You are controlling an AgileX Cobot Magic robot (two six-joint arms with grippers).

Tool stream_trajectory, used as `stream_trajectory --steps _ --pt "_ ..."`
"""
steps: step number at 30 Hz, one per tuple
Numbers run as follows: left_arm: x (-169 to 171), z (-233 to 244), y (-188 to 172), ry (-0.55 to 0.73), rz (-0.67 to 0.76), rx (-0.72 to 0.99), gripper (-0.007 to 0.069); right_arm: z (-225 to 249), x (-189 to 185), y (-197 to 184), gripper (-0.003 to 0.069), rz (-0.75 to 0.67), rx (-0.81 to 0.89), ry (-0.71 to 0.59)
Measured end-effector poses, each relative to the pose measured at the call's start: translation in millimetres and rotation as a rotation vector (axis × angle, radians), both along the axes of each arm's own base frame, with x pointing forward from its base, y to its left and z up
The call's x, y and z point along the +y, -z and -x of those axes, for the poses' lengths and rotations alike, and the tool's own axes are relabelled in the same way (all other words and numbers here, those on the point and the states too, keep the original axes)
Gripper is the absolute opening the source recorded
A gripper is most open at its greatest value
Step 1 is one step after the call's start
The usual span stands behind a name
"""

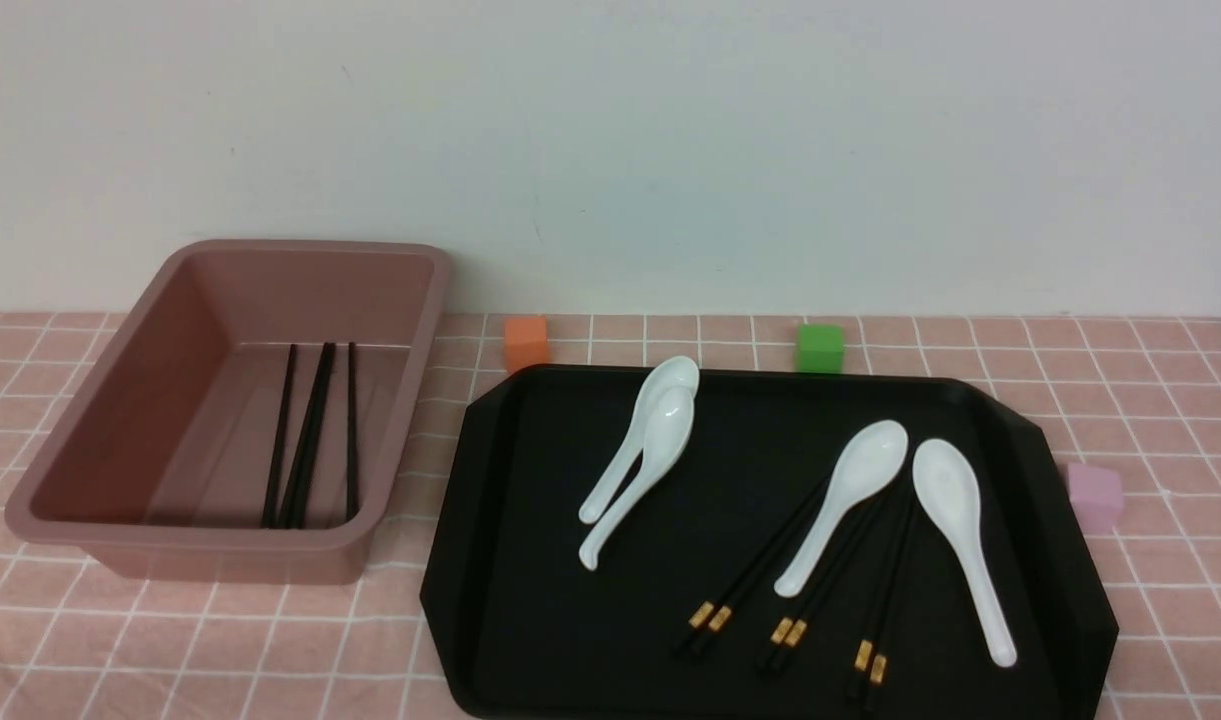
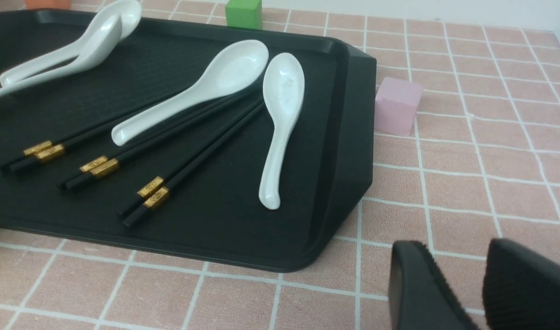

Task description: On pink tablecloth take chopsticks from black tray and put them in box.

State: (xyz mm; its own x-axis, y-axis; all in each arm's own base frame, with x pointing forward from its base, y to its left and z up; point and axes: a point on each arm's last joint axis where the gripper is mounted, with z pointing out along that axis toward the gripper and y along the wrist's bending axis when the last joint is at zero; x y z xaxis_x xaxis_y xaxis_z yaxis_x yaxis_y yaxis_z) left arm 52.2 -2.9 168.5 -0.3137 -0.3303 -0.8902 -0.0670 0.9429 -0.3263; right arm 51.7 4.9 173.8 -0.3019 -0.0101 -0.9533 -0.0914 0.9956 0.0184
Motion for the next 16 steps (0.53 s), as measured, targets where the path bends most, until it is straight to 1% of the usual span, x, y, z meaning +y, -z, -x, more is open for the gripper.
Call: stream_trajectory --steps 16 --pt "0.0 0.0 0.0 0.000 0.000 0.000 0.0019 0.0 0.0 0.0 0.0240 0.000 0.000 0.000"
